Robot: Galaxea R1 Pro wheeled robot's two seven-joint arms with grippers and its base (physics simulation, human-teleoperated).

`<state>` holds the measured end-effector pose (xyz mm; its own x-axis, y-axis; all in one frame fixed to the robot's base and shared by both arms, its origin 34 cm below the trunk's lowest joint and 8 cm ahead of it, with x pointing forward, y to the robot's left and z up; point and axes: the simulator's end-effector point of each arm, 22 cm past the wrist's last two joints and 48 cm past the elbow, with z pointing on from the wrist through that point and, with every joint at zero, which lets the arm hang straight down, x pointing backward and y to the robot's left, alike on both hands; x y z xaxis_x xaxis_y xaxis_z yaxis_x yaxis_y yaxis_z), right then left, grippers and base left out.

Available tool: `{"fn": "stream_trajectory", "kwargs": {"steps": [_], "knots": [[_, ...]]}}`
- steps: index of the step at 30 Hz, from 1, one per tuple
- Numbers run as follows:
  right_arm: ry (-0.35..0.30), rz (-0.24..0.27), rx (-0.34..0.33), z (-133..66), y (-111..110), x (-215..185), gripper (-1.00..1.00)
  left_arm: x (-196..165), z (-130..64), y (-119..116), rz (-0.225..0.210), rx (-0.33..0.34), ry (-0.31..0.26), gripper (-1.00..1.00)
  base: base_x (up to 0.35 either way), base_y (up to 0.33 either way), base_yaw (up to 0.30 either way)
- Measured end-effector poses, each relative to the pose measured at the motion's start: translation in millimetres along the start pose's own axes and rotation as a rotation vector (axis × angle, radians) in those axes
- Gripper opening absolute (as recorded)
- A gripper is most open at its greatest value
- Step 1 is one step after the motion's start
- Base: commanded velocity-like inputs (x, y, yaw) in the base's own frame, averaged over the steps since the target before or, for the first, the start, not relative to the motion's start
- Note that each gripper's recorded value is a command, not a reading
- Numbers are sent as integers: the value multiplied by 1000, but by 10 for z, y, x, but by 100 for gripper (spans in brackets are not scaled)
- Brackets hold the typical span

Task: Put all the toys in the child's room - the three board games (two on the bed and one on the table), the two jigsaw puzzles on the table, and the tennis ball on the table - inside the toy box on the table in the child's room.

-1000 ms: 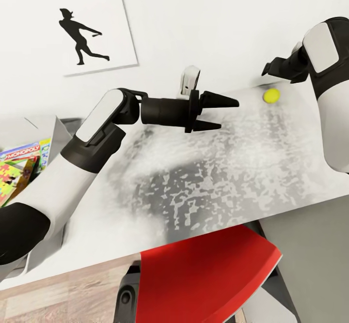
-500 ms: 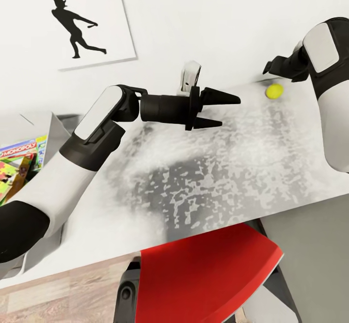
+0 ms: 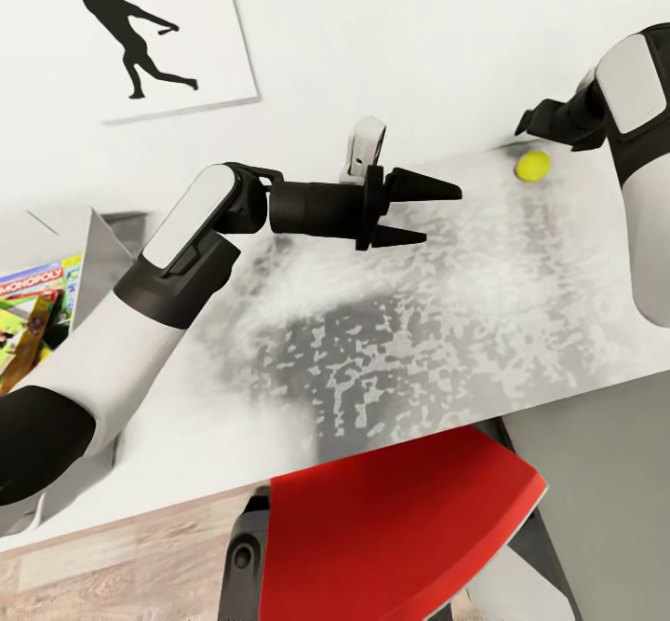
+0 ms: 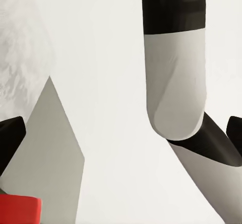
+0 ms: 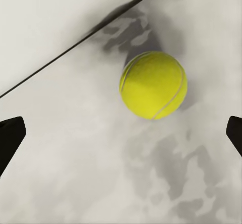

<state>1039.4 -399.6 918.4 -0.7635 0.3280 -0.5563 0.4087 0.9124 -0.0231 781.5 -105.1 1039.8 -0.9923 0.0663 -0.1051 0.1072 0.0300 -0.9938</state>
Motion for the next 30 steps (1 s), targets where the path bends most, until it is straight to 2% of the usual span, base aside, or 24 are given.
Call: {"fn": "stream_trajectory", "kwargs": {"steps": [10,19,30], "knots": [[-5,-5,9,50,-24,-31,100,5,-2,114,-16,0,0,100,0,0,0],[-27,-56,79,98,-144,-84,100,14,8,206,-31,3,1,100,0,0,0],[-40,-64,89,129,-132,-154,100,25,15,324,-49,5,2,100,0,0,0]]}}
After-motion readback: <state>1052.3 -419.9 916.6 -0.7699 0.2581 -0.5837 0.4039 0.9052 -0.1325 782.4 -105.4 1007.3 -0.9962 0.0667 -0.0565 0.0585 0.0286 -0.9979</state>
